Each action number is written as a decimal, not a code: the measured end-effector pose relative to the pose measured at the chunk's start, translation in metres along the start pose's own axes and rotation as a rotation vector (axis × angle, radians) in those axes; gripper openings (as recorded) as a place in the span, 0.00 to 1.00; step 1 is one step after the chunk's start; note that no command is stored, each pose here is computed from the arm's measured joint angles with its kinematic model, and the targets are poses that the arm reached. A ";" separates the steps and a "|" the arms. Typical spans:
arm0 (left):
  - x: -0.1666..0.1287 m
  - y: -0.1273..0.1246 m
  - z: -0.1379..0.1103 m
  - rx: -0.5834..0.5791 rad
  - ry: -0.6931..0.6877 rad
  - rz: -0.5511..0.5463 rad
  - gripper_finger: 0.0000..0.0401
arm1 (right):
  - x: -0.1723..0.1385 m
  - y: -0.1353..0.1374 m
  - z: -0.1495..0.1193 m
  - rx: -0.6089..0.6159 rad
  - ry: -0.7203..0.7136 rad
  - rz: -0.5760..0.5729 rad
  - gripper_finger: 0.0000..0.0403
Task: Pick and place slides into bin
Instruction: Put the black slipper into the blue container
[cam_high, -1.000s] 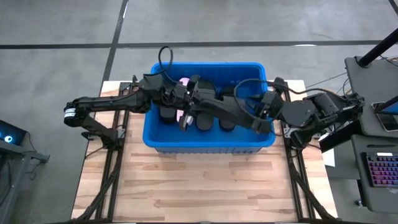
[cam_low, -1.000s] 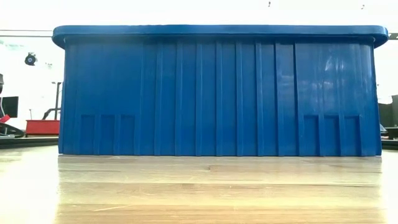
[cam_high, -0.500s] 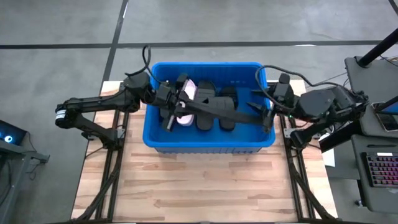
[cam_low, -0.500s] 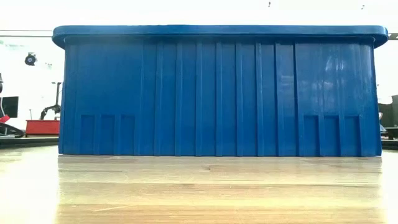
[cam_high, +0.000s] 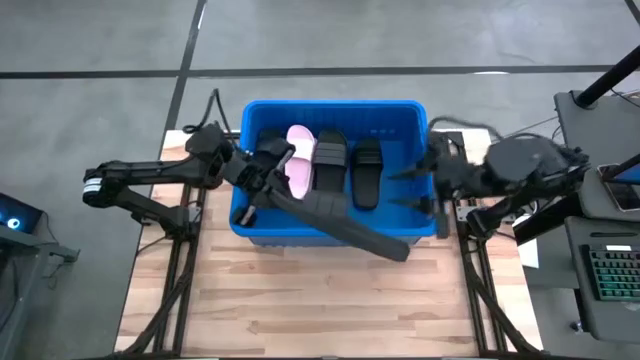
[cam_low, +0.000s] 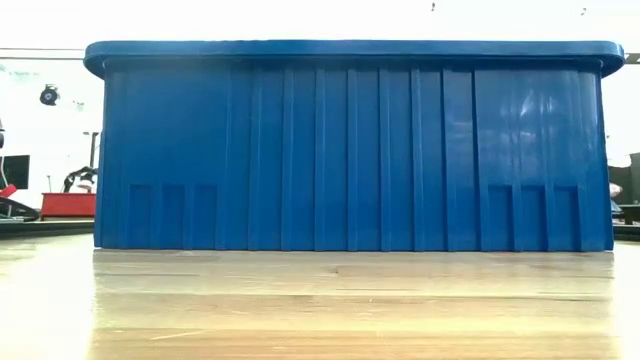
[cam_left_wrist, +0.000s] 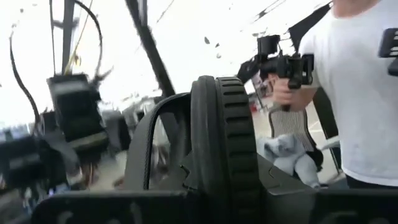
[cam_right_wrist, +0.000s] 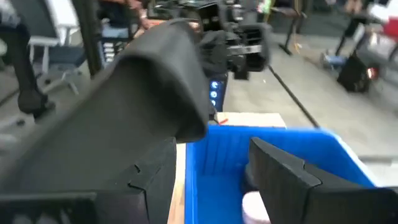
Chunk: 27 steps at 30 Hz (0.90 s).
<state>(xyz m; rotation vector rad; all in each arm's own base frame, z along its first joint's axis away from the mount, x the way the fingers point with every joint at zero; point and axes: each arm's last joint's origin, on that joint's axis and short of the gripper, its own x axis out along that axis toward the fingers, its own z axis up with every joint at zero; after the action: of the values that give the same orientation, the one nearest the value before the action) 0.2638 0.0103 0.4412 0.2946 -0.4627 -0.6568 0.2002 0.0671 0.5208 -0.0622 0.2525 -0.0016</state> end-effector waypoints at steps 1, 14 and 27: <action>0.001 0.000 0.000 0.013 -0.014 -0.006 0.07 | 0.007 0.003 0.001 -0.035 -0.006 0.005 0.47; 0.007 0.001 -0.010 -0.014 -0.070 -0.030 0.07 | 0.062 0.004 0.012 -0.208 -0.030 -0.050 0.46; 0.010 0.000 -0.016 -0.046 -0.066 -0.064 0.07 | 0.092 -0.007 0.011 -0.282 -0.038 0.080 0.35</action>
<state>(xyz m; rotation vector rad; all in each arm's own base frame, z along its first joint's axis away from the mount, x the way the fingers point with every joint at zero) 0.2786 0.0062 0.4310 0.2451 -0.5025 -0.7405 0.2925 0.0600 0.5090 -0.3322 0.2155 0.1151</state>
